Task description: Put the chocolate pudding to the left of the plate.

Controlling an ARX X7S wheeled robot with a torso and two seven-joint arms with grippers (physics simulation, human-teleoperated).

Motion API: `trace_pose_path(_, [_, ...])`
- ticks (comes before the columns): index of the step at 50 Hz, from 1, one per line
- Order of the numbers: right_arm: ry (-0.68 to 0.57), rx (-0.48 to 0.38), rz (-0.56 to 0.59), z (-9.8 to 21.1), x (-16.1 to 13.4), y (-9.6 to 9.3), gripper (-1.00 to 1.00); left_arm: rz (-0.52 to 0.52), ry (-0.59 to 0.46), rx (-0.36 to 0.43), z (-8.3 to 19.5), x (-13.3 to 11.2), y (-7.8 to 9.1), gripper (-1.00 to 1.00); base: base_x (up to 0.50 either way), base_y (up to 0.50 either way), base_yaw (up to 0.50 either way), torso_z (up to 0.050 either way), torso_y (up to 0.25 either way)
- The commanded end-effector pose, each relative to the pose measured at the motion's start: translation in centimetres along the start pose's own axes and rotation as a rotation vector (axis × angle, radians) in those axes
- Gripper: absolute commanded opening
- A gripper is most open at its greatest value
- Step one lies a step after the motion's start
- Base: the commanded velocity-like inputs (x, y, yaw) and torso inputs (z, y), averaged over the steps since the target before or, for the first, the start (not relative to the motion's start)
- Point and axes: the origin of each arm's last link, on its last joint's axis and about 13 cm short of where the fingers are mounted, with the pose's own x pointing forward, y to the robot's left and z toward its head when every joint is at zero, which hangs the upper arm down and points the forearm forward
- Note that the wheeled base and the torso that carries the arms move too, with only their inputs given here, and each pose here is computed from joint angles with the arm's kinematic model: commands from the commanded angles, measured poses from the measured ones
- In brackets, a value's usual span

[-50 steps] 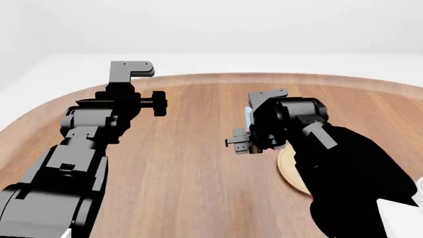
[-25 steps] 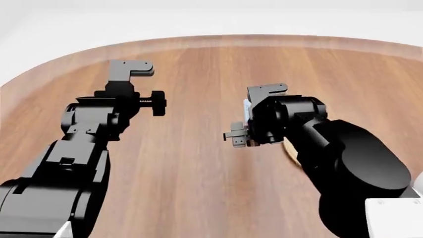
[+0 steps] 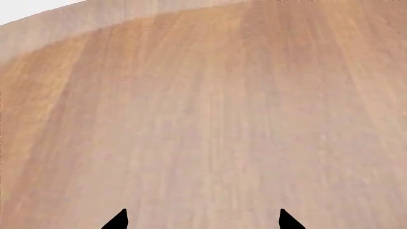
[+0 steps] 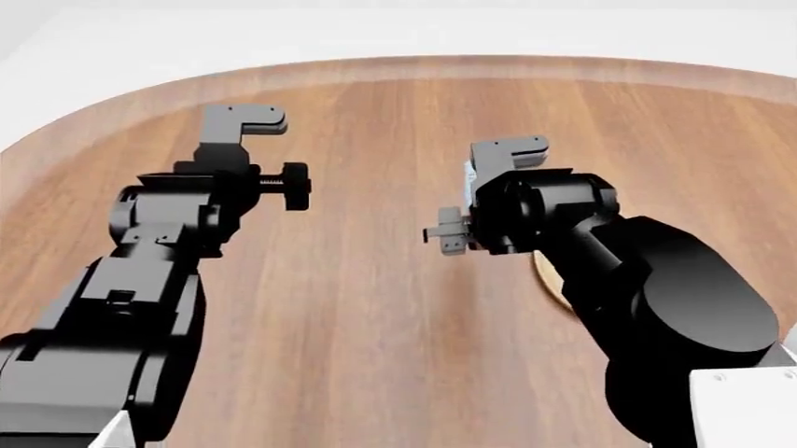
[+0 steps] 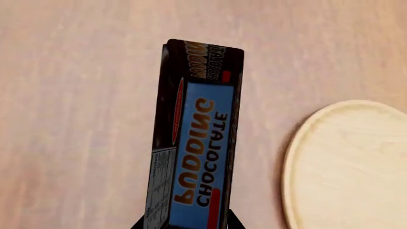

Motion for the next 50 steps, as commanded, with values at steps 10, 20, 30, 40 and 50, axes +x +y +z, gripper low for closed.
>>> trace_pose_path(10, [-0.025,-0.021,-0.019,0.2,0.0,-0.1,-1.00,0.016,-0.005,0.009,0.3,-0.1,0.1,1.00,0.00,0.00,0.00,0.000,-0.136])
trace_pose_path(20, [-0.026,-0.024,-0.017,0.3,-0.1,-0.1,-1.00,0.017,-0.008,0.012,0.4,-0.2,0.2,1.00,0.00,0.00,0.00,0.000,-0.229])
trace_pose_path(30, [-0.027,-0.014,-0.024,0.5,-0.2,-0.3,-1.00,0.004,-0.013,0.003,0.4,-0.2,0.2,1.00,0.00,0.00,0.00,0.000,-0.010])
trace_pose_path(40, [-0.011,-0.021,-0.025,0.0,0.1,-0.3,-1.00,0.001,-0.014,-0.005,0.5,-0.4,0.4,1.00,0.00,0.00,0.00,0.000,0.000])
trace_pose_path(50, [0.017,-0.031,-0.025,-0.8,0.6,-0.3,-1.00,0.004,-0.011,-0.006,0.4,-0.3,0.6,1.00,0.00,0.00,0.00,0.000,0.000])
